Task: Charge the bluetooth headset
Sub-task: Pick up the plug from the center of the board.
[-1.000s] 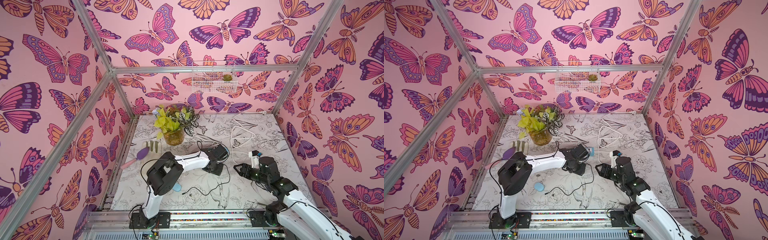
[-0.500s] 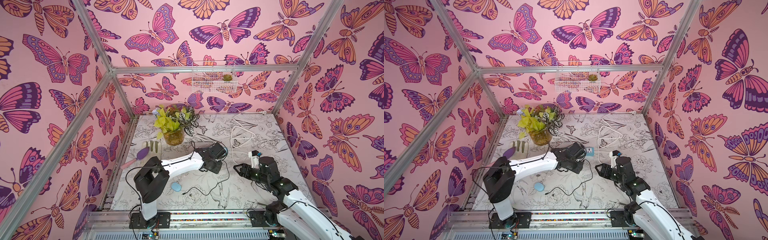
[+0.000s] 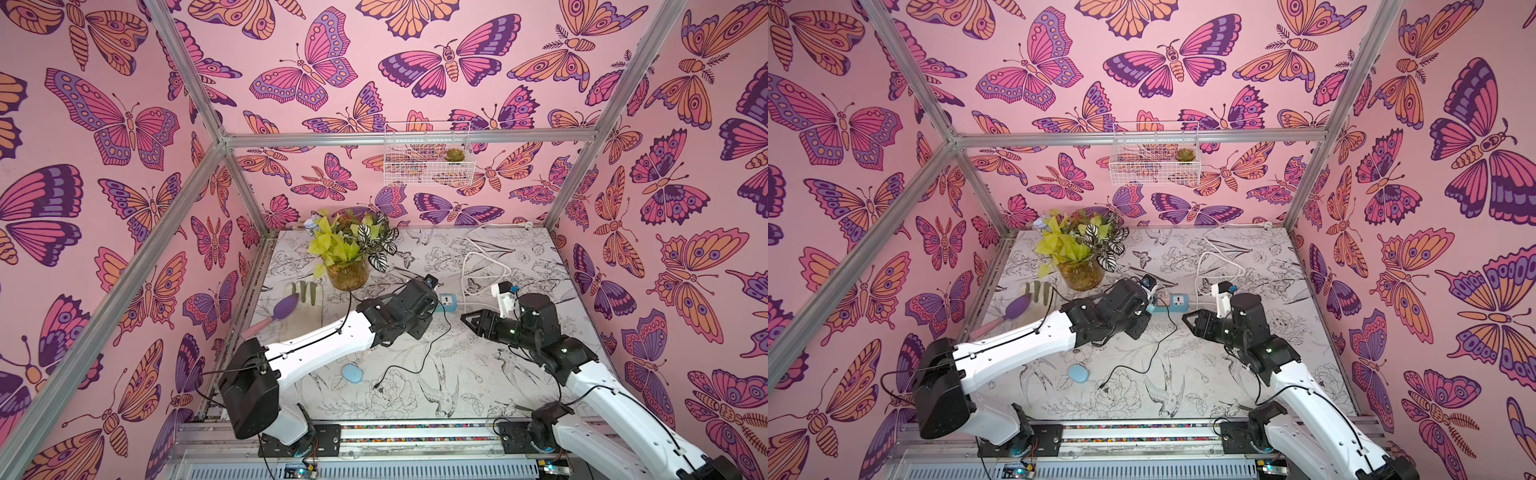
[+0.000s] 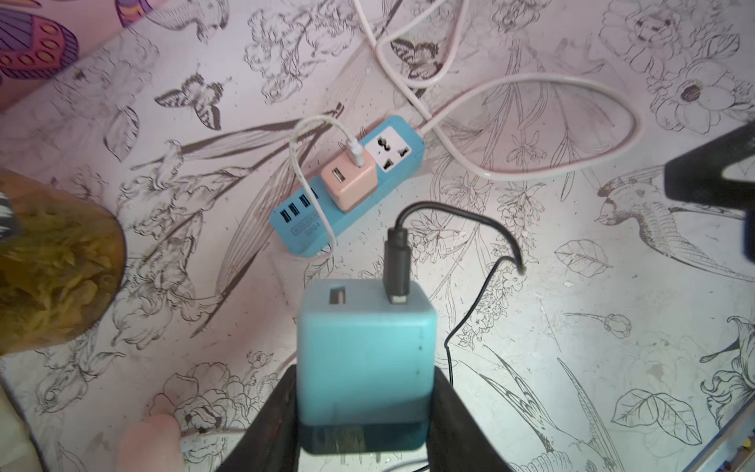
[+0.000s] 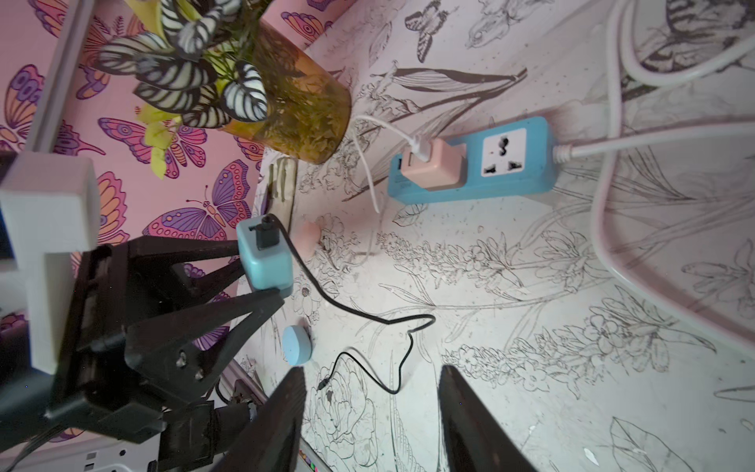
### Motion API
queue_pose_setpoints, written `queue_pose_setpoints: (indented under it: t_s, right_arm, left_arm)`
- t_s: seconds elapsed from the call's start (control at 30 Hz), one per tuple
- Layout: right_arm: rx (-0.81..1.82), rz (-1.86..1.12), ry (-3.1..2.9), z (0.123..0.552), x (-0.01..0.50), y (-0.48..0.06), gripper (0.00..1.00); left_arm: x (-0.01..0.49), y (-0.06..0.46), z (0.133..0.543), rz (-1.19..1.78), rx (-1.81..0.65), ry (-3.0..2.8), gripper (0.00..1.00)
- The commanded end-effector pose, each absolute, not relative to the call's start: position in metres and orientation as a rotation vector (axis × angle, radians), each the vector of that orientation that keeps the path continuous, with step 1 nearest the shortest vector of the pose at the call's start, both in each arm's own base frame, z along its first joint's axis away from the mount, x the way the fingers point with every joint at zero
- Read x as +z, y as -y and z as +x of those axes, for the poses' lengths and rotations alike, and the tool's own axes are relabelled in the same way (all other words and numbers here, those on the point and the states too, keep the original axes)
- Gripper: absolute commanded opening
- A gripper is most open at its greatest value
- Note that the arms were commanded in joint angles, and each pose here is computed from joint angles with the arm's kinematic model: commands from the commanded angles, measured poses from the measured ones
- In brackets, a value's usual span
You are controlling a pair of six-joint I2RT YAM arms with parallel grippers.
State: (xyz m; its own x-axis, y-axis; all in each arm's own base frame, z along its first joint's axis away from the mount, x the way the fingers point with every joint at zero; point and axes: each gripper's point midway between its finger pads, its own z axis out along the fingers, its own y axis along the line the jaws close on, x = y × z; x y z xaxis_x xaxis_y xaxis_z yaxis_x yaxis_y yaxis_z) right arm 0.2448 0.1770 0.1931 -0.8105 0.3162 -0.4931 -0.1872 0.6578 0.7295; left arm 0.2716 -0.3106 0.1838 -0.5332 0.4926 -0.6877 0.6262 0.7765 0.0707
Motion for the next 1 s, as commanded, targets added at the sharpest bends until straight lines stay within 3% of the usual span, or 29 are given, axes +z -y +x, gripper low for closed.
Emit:
queue_pose_setpoints:
  t_s: [0.0,0.6,0.97]
  right_arm:
    - [1.164,0.002,-2.214,0.245,0.222,-0.187,0.53]
    - [1.387,-0.375,-2.303,0.221,0.269,-0.226,0.48]
    - [1.400,-0.529,-2.300,0.211,0.262,-0.245,0.57]
  left_arm:
    - [0.204,0.309,0.276,0.846,-0.210,-2.113,0.23]
    - [0.236,0.327,0.236,1.004,-0.222,-1.705,0.21]
    - [0.241,0.329,0.224,1.043,-0.292,-1.648,0.20]
